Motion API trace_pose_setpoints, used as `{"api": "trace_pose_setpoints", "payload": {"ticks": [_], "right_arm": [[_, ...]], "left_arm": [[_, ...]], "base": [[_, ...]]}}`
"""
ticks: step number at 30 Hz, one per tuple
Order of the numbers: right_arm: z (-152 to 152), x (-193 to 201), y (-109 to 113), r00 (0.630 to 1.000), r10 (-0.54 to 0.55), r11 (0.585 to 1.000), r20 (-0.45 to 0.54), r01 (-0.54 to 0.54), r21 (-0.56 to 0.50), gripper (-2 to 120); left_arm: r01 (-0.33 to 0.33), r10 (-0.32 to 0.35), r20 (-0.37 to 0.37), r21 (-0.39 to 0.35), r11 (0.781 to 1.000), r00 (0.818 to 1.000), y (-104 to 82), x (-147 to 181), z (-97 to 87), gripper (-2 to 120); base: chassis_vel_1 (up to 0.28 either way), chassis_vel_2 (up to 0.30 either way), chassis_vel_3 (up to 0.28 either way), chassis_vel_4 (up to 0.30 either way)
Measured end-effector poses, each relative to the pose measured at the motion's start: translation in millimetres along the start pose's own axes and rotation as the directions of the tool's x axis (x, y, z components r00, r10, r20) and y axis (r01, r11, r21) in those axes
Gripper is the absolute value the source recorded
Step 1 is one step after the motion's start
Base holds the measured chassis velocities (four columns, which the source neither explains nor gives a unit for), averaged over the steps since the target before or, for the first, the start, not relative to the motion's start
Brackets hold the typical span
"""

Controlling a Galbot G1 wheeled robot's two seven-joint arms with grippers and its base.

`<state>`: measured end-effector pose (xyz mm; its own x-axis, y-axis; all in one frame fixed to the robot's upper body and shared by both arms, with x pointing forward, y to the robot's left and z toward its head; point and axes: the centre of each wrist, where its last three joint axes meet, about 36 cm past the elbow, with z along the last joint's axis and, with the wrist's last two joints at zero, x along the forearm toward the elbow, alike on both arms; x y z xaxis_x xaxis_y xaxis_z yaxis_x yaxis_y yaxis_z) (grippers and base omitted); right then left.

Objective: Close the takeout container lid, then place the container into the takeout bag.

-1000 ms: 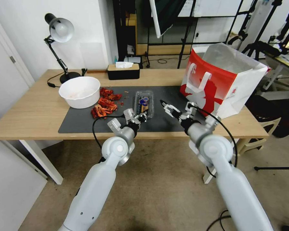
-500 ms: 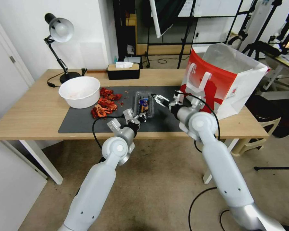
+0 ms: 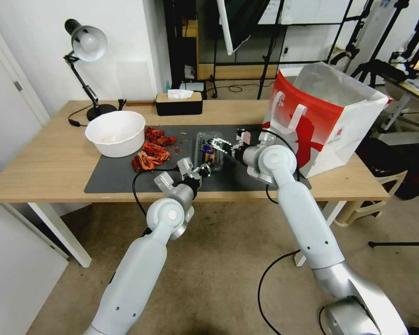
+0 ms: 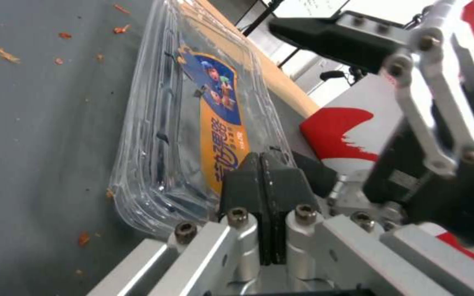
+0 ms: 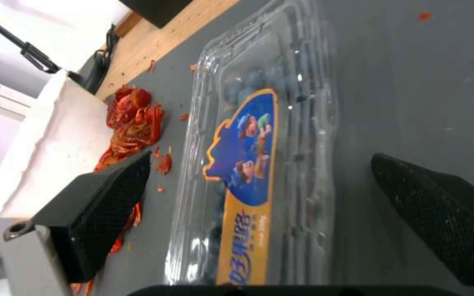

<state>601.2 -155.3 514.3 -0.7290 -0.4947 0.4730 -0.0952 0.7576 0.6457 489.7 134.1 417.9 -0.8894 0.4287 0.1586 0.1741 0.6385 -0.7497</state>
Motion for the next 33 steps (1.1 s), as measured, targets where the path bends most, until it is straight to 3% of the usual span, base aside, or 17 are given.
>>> {"api": "trace_pose_setpoints", "payload": {"ticks": [16,24,26,33], "right_arm": [[-3.2,-26.8,9.2,0.998,0.003,0.998,-0.064,-0.007,-0.061,100],[-3.8,-31.1,8.5,0.997,0.007,0.997,-0.074,-0.012,-0.076,79],[-3.3,-30.9,5.7,0.997,0.012,0.996,-0.075,-0.018,-0.082,67],[-1.2,-31.4,1.6,0.997,0.023,0.996,-0.078,-0.030,-0.090,43]], "left_arm": [[-0.001,0.001,0.003,0.008,1.000,1.000,0.4,0.1,-1.3,0],[-0.002,0.002,0.001,0.022,1.000,1.000,0.1,3.0,-0.7,0],[-0.002,0.002,0.001,0.022,1.000,1.000,0.5,3.6,-1.4,0],[-0.002,0.002,0.009,0.024,1.000,1.000,1.7,4.0,-3.0,0]], "base": [[0.000,0.000,0.000,0.000],[0.000,0.000,0.000,0.000],[0.000,0.000,0.000,0.000],[0.000,0.000,0.000,0.000]]}}
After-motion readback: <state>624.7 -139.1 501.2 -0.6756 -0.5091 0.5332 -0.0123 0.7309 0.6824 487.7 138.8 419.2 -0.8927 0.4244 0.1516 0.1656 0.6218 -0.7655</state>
